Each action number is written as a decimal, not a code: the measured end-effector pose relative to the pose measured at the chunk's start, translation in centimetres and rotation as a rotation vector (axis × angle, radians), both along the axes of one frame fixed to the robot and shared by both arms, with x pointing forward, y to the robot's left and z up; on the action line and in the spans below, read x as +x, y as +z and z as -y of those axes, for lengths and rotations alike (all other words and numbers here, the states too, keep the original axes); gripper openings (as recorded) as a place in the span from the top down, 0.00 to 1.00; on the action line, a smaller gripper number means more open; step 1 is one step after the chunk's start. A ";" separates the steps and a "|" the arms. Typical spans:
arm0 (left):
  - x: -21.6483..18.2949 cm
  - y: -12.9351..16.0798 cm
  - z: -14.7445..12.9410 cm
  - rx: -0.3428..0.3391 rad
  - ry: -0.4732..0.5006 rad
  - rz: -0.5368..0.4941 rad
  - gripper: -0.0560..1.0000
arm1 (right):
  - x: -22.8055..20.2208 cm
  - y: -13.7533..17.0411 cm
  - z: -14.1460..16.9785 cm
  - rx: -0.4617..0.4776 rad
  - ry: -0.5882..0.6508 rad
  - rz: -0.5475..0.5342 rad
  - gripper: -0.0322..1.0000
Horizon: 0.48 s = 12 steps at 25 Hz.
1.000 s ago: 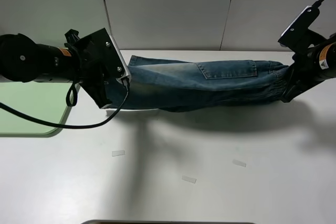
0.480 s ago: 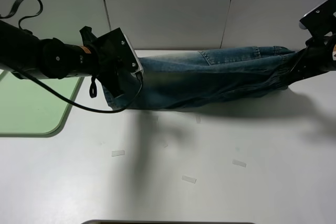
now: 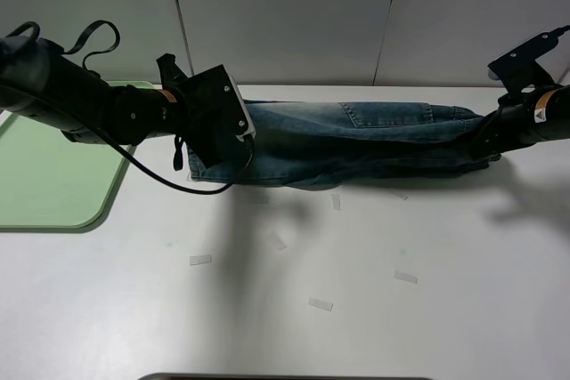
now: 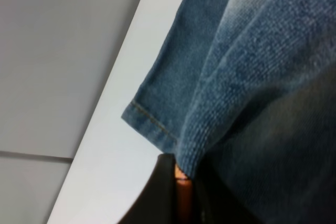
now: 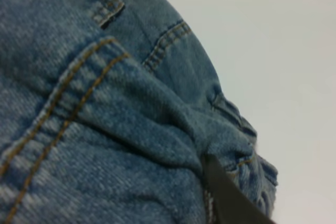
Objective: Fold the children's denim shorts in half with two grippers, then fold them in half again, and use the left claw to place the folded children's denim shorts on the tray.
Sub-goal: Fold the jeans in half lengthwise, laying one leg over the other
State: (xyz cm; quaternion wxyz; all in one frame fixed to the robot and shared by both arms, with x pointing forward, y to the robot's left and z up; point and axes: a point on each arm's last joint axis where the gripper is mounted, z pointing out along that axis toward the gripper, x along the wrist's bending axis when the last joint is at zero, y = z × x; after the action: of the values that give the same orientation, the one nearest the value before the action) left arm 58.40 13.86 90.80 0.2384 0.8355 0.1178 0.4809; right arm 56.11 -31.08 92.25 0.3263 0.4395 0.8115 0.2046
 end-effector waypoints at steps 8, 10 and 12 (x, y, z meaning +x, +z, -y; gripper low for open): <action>1.0 -0.3 -1.6 0.015 0.025 0.027 0.92 | 3.1 0.3 0.3 -0.035 0.000 0.017 0.90; 1.3 -0.2 -2.3 0.000 0.049 0.039 0.88 | 3.8 0.7 0.2 -0.055 0.007 0.021 0.90; 1.8 -0.2 -3.2 -0.026 0.088 0.036 0.75 | 4.3 0.9 0.4 -0.064 -0.001 0.025 0.89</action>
State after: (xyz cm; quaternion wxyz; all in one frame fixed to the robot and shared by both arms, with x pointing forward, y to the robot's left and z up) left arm 60.21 17.08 90.64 0.2299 0.8176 0.1562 0.5042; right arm 60.40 -31.50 93.20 0.3505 0.4269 0.8131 0.1839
